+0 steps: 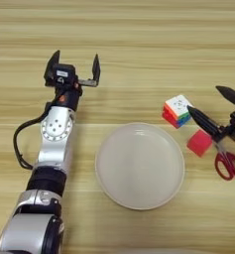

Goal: Move the objects on the table

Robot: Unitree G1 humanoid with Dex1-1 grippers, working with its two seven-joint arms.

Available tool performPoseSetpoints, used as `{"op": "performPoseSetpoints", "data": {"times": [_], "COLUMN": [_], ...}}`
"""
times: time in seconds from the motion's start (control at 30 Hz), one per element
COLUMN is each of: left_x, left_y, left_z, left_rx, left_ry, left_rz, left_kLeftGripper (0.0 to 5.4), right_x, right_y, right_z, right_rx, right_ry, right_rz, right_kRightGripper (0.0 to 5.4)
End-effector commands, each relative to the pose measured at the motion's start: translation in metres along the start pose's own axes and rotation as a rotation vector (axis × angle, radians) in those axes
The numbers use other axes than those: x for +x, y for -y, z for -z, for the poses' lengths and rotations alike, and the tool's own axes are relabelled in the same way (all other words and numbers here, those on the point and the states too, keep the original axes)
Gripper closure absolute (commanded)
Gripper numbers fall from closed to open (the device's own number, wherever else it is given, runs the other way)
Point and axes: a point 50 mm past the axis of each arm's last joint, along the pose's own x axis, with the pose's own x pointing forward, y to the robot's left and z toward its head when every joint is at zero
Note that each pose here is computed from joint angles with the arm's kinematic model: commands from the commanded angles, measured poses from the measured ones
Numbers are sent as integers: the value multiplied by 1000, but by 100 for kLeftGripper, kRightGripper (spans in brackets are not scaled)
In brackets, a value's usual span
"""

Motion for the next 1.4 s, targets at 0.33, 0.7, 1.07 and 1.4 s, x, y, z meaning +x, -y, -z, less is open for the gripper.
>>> {"op": "performPoseSetpoints", "data": {"times": [0.33,0.7,1.07,1.4], "left_x": [-41,-82,-111,-117], "left_y": [-5,4,10,21], "left_z": [-37,-33,-20,-14], "left_rx": [34,-96,-181,-160], "left_ry": [-33,-289,-563,-608], "left_rz": [138,414,649,767], "left_kLeftGripper": [0,0,0,0], "right_x": [6,7,9,11], "right_y": [-11,-17,-19,-25], "right_z": [-24,-31,-30,-30], "right_rx": [-17,-18,-2,10], "right_ry": [89,89,90,95], "right_rz": [90,85,93,88], "right_kRightGripper": [3,3,3,3]}}
